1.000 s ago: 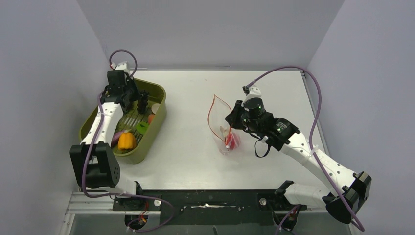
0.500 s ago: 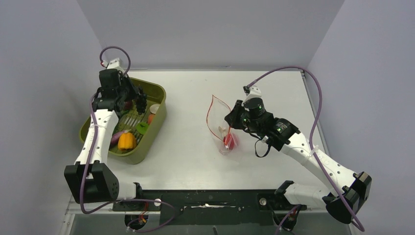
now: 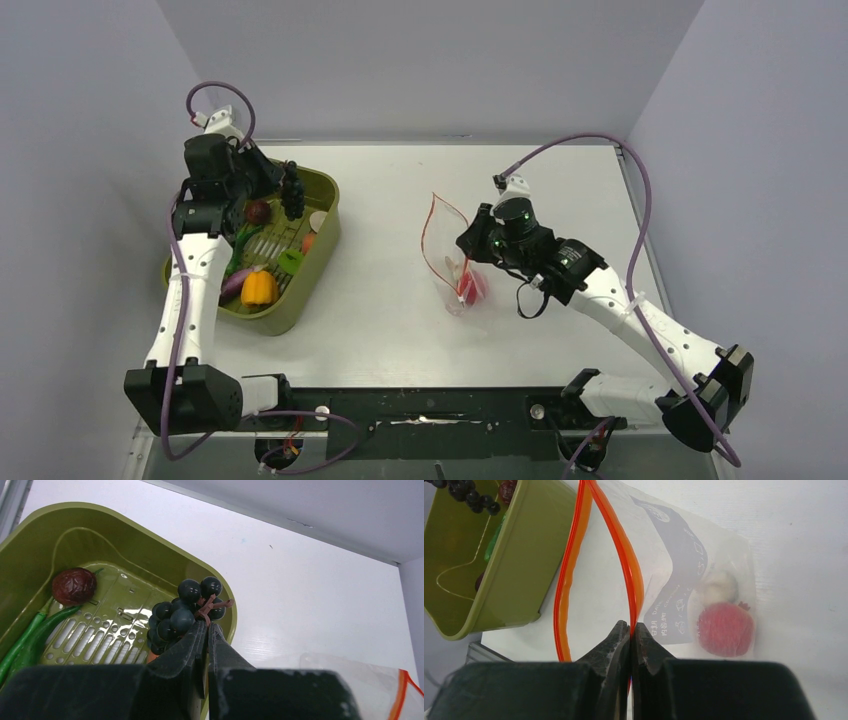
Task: Place the food in the zip-top bag and seal the zipper
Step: Pick up the fake fruit from the bin, then place the fake fruit in the zipper food storage bag.
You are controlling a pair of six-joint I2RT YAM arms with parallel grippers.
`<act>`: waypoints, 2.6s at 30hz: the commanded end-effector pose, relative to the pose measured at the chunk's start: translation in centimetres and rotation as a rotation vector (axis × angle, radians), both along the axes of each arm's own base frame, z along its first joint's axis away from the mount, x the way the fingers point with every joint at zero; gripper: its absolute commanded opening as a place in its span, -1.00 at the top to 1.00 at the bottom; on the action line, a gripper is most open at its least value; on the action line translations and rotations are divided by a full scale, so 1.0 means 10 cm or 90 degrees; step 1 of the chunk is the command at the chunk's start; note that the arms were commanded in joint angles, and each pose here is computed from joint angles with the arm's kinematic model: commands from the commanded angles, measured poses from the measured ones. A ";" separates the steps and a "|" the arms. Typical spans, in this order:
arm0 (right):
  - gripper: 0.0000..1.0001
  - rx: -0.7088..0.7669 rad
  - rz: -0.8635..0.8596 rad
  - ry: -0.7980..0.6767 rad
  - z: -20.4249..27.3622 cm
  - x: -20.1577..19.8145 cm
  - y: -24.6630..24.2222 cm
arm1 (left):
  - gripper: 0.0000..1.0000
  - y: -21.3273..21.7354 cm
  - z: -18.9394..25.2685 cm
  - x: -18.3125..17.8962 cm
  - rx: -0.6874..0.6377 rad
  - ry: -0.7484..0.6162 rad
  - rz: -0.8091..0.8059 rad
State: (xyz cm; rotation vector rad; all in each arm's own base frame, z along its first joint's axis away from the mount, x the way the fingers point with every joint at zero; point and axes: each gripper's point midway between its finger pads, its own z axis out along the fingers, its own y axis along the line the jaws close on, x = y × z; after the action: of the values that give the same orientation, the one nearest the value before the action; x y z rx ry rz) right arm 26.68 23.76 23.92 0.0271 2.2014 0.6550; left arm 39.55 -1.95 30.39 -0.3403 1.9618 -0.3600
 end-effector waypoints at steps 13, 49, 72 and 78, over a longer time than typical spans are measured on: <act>1.00 0.086 -0.021 -0.048 0.42 0.29 0.29 | 1.00 -0.45 1.07 -0.36 -0.083 -0.150 -0.140; 1.00 0.172 -0.007 -0.064 0.54 0.44 0.59 | 1.00 -2.23 1.62 -1.09 -0.431 -0.219 -0.481; 1.00 0.193 0.004 -0.057 0.50 0.40 0.62 | 1.00 -2.48 1.65 -1.19 -0.486 -0.244 -0.527; 1.00 0.194 0.007 -0.055 0.48 0.39 0.63 | 1.00 -2.52 1.58 -1.19 -0.515 -0.239 -0.528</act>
State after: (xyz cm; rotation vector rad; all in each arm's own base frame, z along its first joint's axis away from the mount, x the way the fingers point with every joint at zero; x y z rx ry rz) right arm 30.37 29.20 26.06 0.1490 2.0980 0.8940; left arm 28.40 -27.25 43.36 0.0449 1.5622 -1.5920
